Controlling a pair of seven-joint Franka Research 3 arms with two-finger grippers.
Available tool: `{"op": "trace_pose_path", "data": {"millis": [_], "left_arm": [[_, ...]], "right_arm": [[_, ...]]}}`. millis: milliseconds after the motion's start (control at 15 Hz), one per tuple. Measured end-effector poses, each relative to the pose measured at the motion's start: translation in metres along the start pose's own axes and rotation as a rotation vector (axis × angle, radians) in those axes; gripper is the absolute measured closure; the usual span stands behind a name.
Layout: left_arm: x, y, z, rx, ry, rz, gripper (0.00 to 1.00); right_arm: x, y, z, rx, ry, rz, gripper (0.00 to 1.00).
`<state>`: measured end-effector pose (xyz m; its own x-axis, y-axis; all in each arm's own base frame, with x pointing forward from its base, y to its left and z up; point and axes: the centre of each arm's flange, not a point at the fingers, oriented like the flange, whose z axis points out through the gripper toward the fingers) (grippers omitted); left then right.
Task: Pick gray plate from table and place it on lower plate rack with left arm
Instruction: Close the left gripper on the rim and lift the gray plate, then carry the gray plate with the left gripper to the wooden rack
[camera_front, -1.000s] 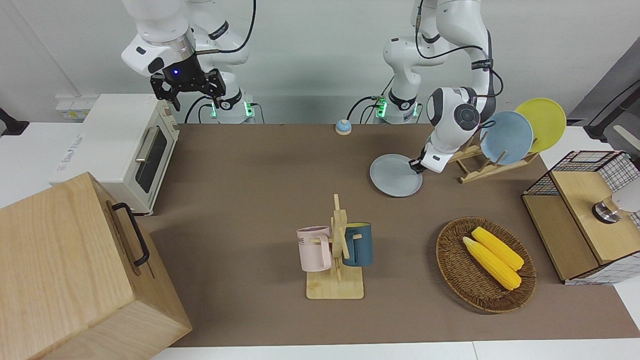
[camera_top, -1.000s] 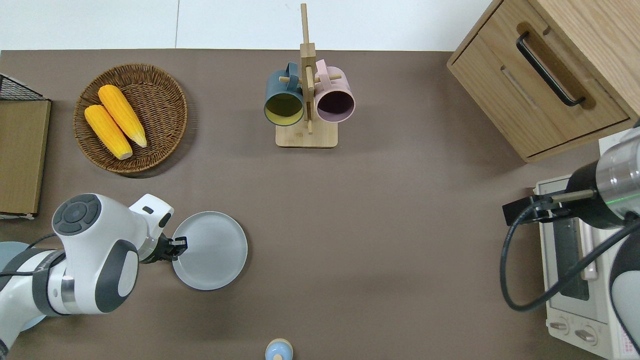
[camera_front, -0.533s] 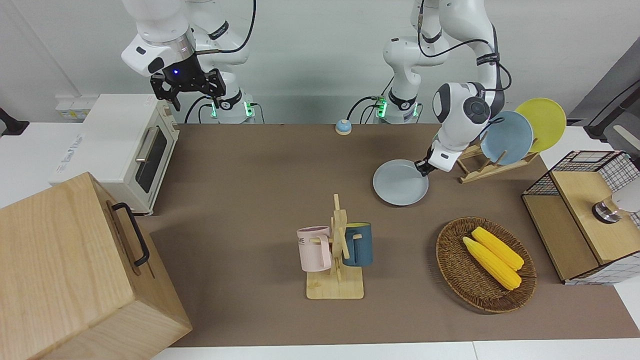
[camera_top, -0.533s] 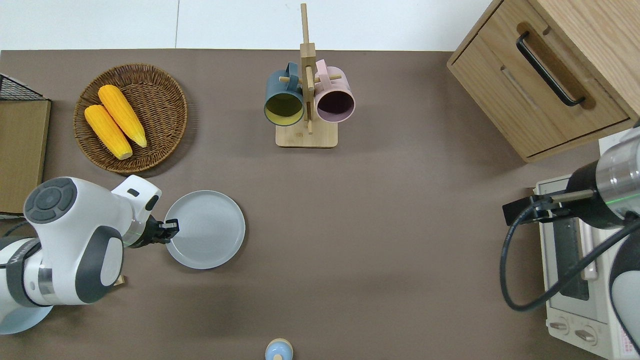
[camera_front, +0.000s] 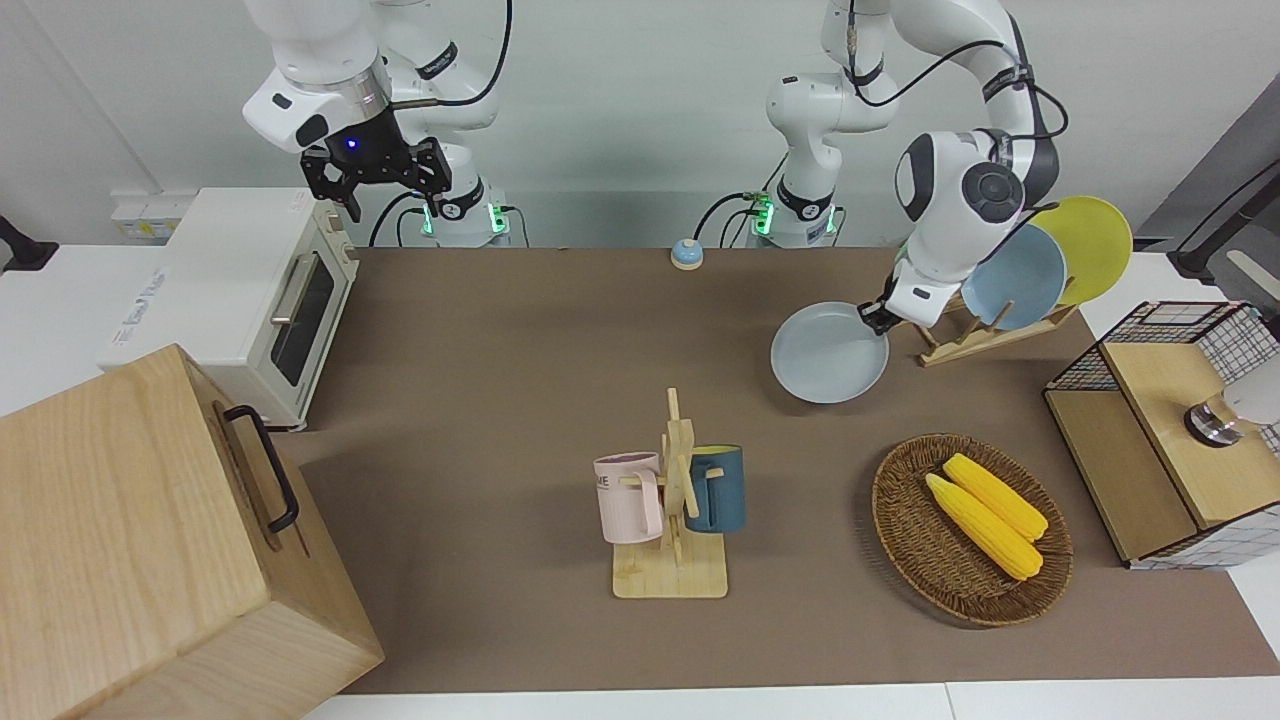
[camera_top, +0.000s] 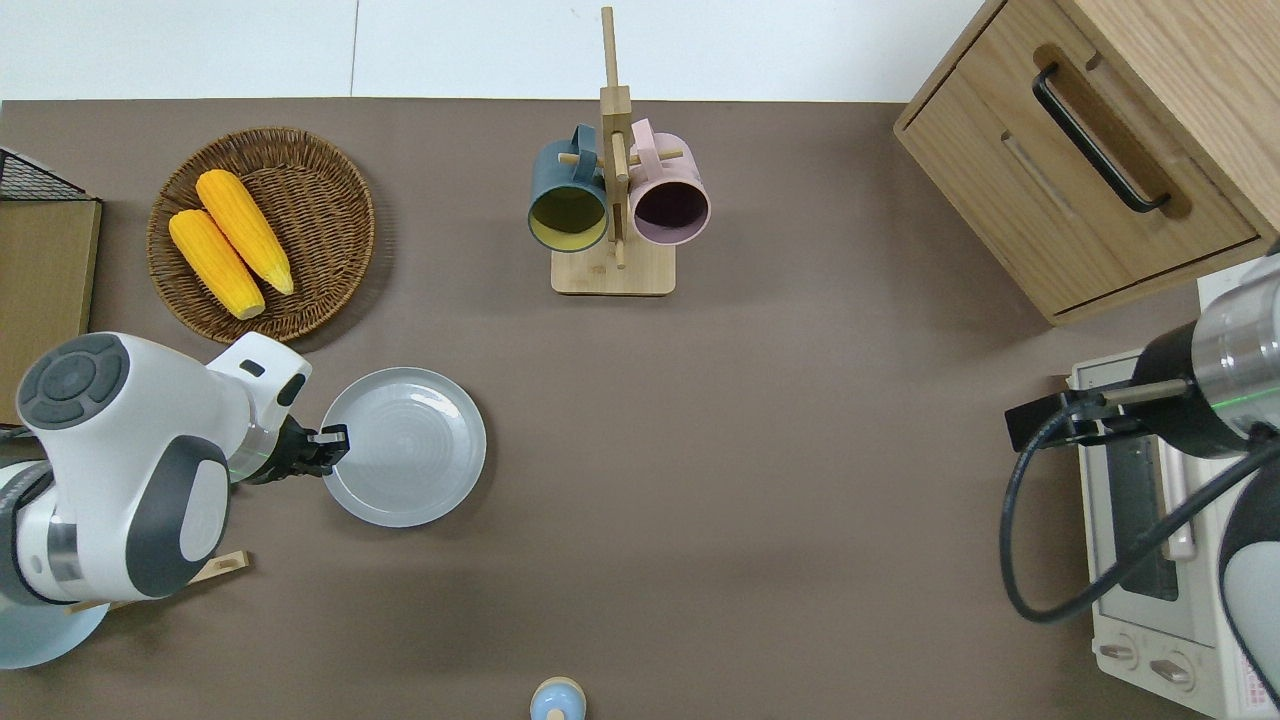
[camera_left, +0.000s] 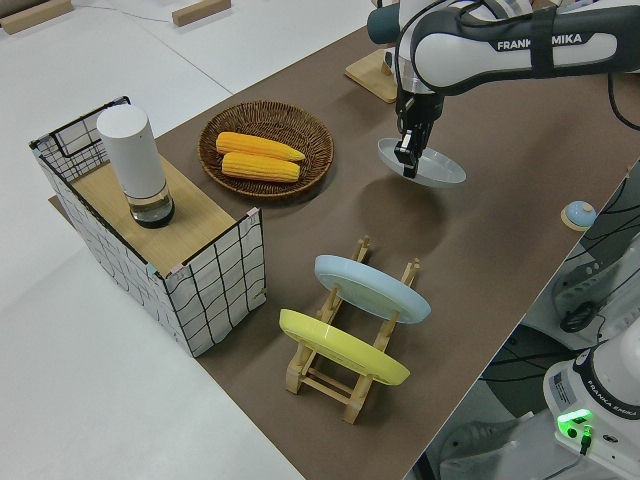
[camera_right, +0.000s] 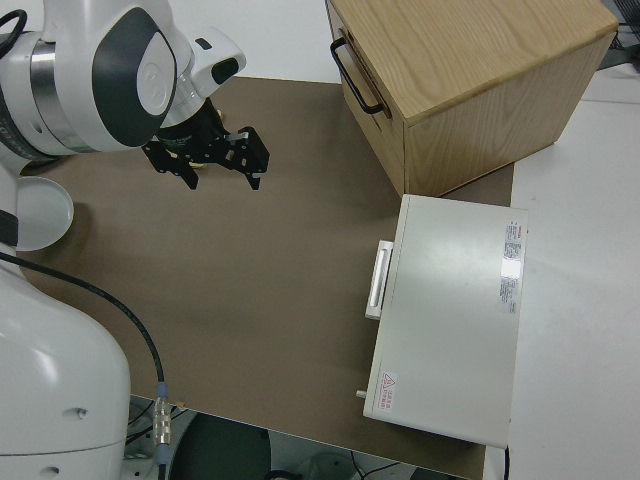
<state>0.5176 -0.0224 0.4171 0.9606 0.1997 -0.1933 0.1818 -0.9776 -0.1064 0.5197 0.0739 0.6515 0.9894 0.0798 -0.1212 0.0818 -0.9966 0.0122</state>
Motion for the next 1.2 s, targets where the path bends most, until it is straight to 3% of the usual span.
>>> {"op": "trace_pose_path", "data": {"millis": [533,733,1200], "left_arm": [[-0.010,-0.051,-0.044,0.420,-0.073,0.012,0.97],[-0.012,-0.063,-0.047,0.505,-0.091,-0.003,0.97],[-0.012,-0.086,-0.041,0.684,-0.126,-0.093,0.97]], "right_arm": [[0.000,0.000,0.000,0.000,0.000,0.000,0.01],[0.000,0.000,0.000,0.000,0.000,0.000,0.01],[0.000,0.000,0.000,0.000,0.000,0.000,0.01]]}}
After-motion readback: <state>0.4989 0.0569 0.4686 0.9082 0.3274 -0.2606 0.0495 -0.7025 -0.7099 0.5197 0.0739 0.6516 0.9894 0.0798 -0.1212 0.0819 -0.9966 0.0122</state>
